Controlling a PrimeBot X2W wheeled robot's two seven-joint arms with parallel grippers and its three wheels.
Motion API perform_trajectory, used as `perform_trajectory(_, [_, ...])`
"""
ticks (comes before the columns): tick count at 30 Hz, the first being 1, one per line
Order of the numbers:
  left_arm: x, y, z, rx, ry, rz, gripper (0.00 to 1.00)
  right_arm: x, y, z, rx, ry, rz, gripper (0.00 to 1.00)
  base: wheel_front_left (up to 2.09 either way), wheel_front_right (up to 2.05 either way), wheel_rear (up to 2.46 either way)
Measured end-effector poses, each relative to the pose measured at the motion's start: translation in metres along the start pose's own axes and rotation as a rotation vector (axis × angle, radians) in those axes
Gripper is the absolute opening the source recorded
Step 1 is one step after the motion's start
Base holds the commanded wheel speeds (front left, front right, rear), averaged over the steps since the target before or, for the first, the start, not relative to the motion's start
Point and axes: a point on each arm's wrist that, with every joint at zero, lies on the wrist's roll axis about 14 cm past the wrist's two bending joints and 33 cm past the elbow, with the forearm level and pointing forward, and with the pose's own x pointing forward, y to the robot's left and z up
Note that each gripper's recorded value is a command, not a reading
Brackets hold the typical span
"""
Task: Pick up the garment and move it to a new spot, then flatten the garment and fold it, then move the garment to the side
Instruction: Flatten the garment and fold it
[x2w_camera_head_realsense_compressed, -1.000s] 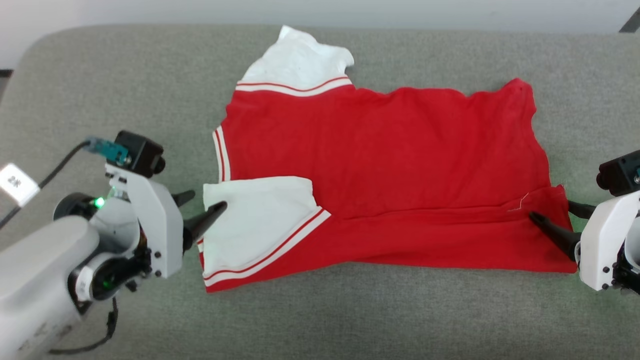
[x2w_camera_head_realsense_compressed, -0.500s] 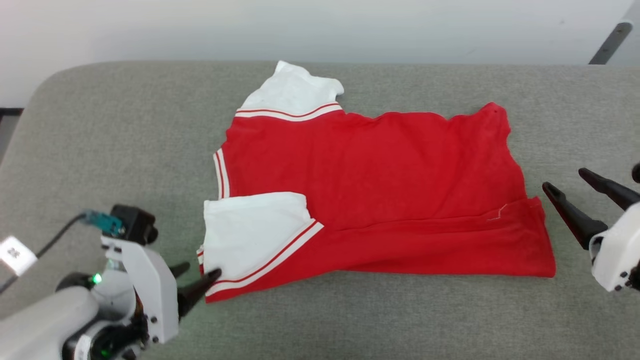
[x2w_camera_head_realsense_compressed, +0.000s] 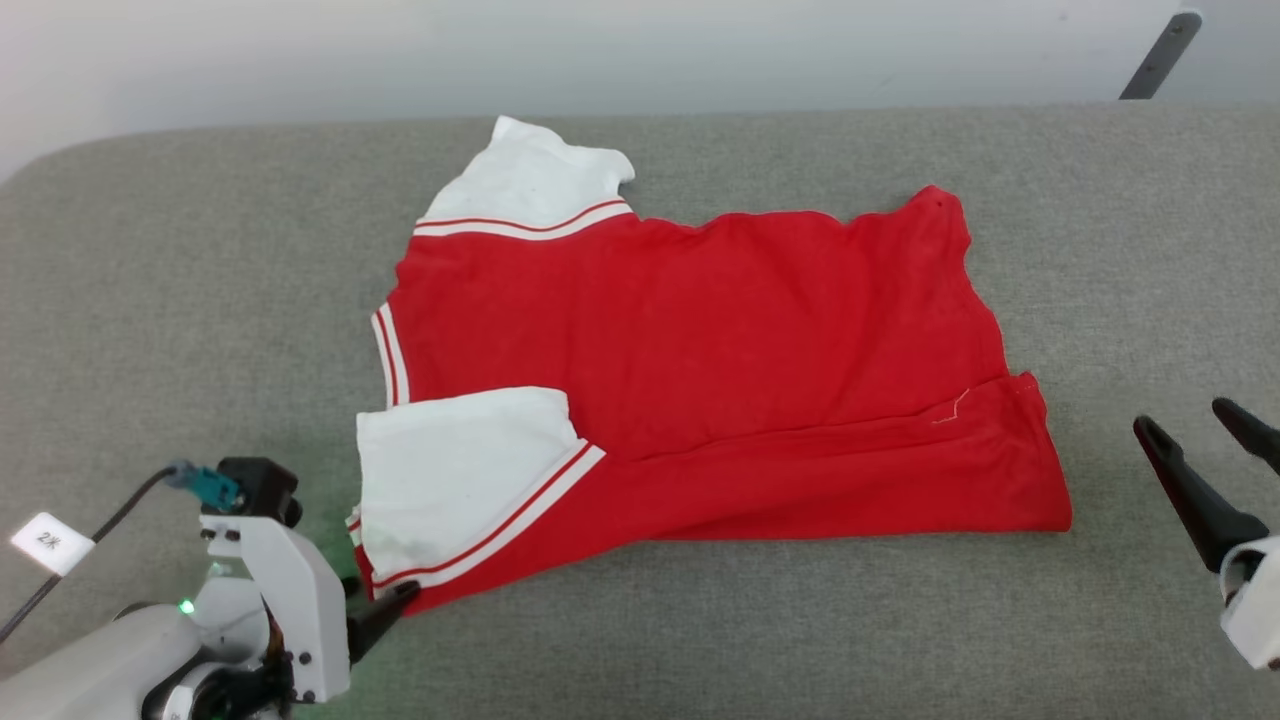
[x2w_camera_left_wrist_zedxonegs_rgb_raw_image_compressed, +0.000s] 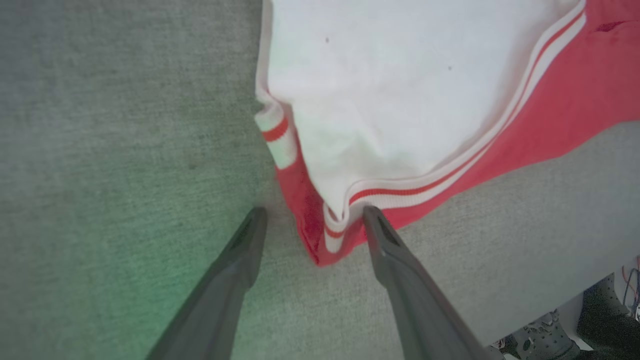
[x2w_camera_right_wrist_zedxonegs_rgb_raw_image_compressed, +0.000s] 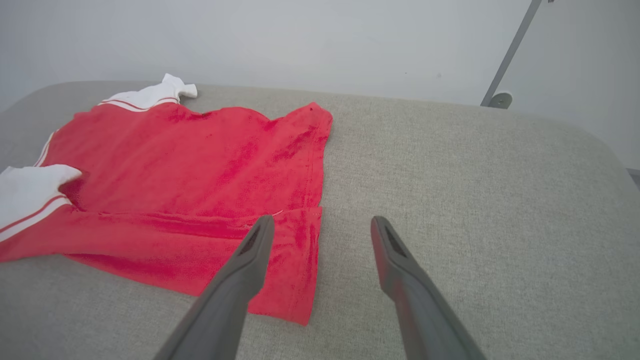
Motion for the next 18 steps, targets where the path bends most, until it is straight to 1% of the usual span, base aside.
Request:
perform_trajectory(5, [0.014,0.000,-0.003,-0.019,0.038,-0.011,1.00,-0.010,-0.004,-0.012,0.030,0.048,-0.030,1.00,0.00,0.00,0.00])
perform_trajectory(6, [0.016,0.000,-0.004,-0.030,0.048,-0.016,0.95,-0.012,-0.003,-0.015,0.033,0.066,-0.030,1.00,0.00,0.00,0.00])
perform_trajectory(7, [0.017,0.001,-0.004,-0.032,0.059,-0.018,0.00,-0.013,-0.003,-0.017,0.039,0.077,-0.033,1.00,0.00,0.00,0.00])
perform_trajectory(9, [0.019,0.006,-0.002,-0.030,0.055,-0.004,0.00,-0.015,-0.001,-0.023,0.052,0.111,-0.028,1.00,0.00,0.00,0.00])
perform_trajectory(11, [0.022,0.005,0.000,-0.031,0.051,-0.011,0.00,-0.015,0.004,-0.034,0.082,0.162,-0.013,1.00,0.00,0.00,0.00])
perform_trajectory(14, [0.024,0.006,0.000,-0.023,0.057,-0.014,0.00,-0.015,0.008,-0.048,0.091,0.242,-0.003,1.00,0.00,0.00,0.00])
perform_trajectory(18, [0.026,0.006,0.002,-0.007,0.060,-0.015,0.00,-0.004,0.014,-0.060,0.115,0.308,0.019,1.00,0.00,0.00,0.00])
